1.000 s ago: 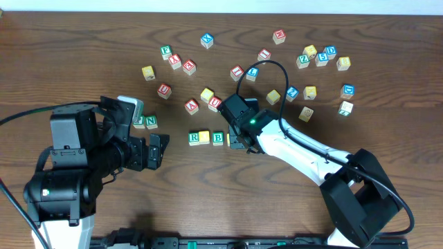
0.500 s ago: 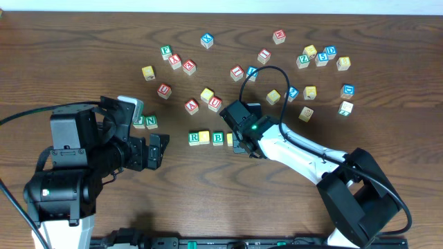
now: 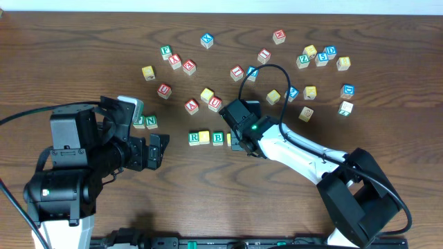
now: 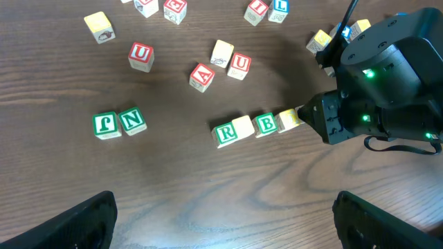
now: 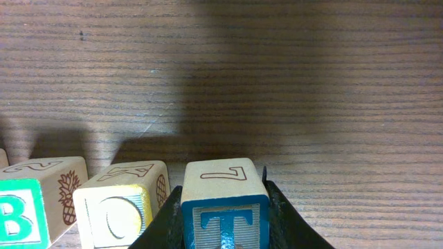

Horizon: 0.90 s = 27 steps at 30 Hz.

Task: Spell out ROBOT
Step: 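Lower the T block beside the O block and open the right gripper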

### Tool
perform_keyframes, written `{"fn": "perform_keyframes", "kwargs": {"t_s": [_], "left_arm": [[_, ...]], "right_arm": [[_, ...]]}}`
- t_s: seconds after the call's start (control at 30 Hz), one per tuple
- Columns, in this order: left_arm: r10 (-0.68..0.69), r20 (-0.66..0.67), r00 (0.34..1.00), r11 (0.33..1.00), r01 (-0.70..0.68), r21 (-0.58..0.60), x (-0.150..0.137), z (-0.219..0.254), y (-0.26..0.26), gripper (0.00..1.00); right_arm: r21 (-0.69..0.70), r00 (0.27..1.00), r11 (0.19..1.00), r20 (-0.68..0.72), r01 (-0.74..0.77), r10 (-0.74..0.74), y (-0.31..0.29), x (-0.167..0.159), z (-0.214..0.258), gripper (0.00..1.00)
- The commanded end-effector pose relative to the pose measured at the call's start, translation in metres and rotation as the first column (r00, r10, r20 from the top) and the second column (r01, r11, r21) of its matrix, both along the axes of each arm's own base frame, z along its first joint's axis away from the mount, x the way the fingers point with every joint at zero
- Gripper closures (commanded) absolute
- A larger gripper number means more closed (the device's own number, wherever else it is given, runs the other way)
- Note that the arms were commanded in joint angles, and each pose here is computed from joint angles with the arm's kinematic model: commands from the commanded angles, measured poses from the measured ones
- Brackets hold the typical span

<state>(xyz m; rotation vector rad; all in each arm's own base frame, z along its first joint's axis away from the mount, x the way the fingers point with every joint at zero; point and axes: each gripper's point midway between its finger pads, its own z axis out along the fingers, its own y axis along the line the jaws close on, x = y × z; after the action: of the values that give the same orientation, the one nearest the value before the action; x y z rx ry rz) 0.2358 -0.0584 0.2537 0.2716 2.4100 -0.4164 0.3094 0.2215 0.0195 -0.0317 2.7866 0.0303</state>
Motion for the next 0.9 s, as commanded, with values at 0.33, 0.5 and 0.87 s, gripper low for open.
{"fn": "perform_keyframes", "kwargs": {"t_s": [0.33, 0.5, 0.87], "left_arm": [[-0.017, 0.013, 1.0, 1.0, 0.017, 0.0, -0.0004, 0.0035, -0.0013, 0.02], [-0.017, 0.013, 1.0, 1.0, 0.017, 0.0, -0.0004, 0.0035, -0.0013, 0.02], [-0.017, 0.013, 1.0, 1.0, 0.017, 0.0, -0.0004, 0.0035, -0.0013, 0.02]], "right_arm": [[-0.027, 1.0, 1.0, -0.013, 0.011, -0.011, -0.0027, -0.0025, -0.0121, 0.93], [-0.024, 1.0, 1.0, -0.009, 0.011, -0.011, -0.0018, -0.0015, -0.0122, 0.92], [-0.022, 1.0, 1.0, -0.007, 0.012, -0.012, -0.0015, -0.0009, -0.012, 0.62]]}}
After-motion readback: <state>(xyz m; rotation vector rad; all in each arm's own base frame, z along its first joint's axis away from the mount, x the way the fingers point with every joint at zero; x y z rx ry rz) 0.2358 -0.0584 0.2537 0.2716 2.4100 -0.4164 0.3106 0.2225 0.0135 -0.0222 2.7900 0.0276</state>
